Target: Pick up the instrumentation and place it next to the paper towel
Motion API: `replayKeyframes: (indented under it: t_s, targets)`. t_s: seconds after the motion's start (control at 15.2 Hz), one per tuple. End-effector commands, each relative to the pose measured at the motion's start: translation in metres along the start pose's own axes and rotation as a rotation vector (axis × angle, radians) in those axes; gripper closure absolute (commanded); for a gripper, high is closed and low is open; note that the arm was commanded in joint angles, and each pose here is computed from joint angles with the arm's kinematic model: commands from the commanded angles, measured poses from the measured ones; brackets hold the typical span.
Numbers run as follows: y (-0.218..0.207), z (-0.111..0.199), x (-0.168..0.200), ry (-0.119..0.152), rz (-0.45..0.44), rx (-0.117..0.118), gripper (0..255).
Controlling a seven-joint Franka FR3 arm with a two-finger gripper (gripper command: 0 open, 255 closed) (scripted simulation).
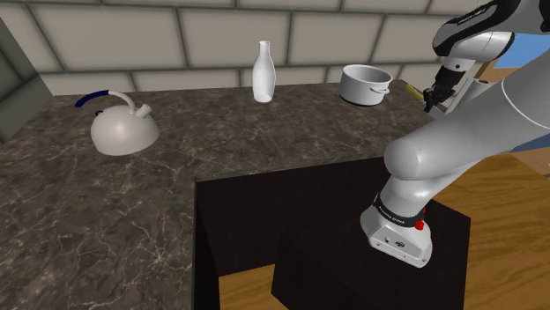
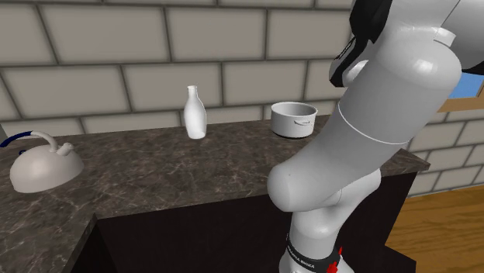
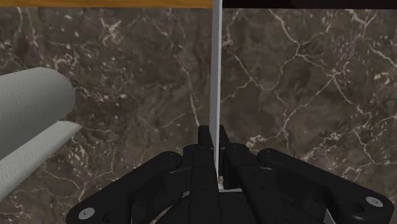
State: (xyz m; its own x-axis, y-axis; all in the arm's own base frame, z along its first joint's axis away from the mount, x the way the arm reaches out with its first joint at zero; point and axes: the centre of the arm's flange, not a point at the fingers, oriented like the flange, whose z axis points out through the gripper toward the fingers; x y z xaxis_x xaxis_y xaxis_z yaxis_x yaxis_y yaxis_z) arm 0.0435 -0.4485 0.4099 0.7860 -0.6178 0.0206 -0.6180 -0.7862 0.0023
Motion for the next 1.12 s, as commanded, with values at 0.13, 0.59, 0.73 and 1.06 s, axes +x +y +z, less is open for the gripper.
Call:
replayKeyframes:
  t_s: [0.13, 0.59, 0.73, 1.06]
  targets:
    - [0.0, 0.021, 0.001, 0.0, 0.0, 0.0, 255]
    - [0.0, 0.058, 0.0, 0.0, 0.0, 0.0, 255]
    - [0.0, 0.072, 0.0, 0.0, 0.0, 0.0, 255]
    - [0.0, 0.072, 0.0, 0.0, 0.0, 0.0, 255]
